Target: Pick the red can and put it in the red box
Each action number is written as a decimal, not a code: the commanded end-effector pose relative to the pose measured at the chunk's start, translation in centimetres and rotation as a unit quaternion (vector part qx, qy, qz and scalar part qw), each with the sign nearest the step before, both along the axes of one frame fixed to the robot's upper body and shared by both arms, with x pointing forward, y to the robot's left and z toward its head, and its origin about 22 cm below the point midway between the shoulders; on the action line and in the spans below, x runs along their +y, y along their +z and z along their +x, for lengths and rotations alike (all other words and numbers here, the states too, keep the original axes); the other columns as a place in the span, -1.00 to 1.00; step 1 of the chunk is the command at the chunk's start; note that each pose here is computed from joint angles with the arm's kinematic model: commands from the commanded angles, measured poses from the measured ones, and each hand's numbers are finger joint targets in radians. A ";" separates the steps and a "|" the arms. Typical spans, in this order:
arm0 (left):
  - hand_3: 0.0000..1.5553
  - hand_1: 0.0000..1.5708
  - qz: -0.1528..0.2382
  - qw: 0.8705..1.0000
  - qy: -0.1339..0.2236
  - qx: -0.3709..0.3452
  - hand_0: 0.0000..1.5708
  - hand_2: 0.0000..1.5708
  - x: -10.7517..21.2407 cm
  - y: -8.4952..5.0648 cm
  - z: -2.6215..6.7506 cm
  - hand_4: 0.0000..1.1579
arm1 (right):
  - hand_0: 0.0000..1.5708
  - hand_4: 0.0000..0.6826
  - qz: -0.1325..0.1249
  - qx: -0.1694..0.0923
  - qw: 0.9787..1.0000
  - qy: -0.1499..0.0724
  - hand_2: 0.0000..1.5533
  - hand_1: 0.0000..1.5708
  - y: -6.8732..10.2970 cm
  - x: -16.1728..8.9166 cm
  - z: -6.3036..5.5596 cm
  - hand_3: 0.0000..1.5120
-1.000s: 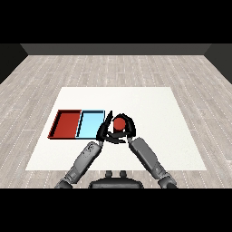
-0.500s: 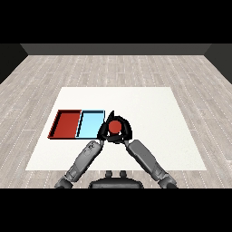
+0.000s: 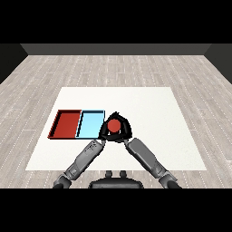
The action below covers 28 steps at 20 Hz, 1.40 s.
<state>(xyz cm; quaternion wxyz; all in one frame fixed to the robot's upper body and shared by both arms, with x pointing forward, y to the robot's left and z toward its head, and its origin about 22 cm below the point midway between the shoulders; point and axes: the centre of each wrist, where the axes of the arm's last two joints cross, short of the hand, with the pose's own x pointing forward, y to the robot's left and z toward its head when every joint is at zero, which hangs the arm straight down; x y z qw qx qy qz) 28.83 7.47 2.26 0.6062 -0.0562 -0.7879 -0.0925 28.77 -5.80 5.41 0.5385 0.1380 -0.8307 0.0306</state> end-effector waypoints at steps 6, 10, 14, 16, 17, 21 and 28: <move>0.86 1.00 0.012 0.999 0.000 0.030 1.00 0.96 -1.5 0.2 -0.42 0.72 | 0.87 0.64 0.013 -0.016 1.000 0.016 0.85 0.87 1.2 0.5 1.2 0.84; 0.75 1.00 -0.007 0.999 0.024 0.022 1.00 0.88 -2.9 2.0 -1.24 0.48 | 0.90 0.64 0.018 -0.013 1.000 0.012 0.85 0.90 0.5 0.6 1.0 0.84; 0.78 1.00 -0.001 1.000 0.025 0.015 1.00 0.91 -2.0 1.5 -0.43 0.51 | 0.94 0.58 0.019 -0.011 1.000 0.010 0.88 0.94 1.0 -0.5 0.6 0.85; 0.83 1.00 0.000 0.999 0.034 0.005 1.00 0.94 -1.2 0.3 -1.09 0.52 | 0.93 0.59 0.019 -0.015 1.000 0.008 0.88 0.93 1.2 0.2 -0.5 0.85; 0.83 1.00 -0.005 0.999 0.030 0.015 1.00 0.94 -1.3 -0.4 -1.16 0.51 | 0.93 0.60 0.027 -0.019 0.999 0.003 0.88 0.93 -0.3 -0.4 0.8 0.85; 0.86 1.00 -0.023 0.999 0.027 -0.001 1.00 0.96 -1.8 1.8 -0.25 0.67 | 0.87 0.56 0.041 -0.004 0.998 0.042 0.87 0.87 0.7 0.6 -0.5 0.85; 0.92 1.00 -0.022 0.999 0.031 0.003 1.00 1.00 -1.7 0.9 -0.24 0.97 | -1.00 -1.00 0.031 -0.021 0.998 0.047 -1.00 -1.00 1.2 0.0 -0.3 -1.00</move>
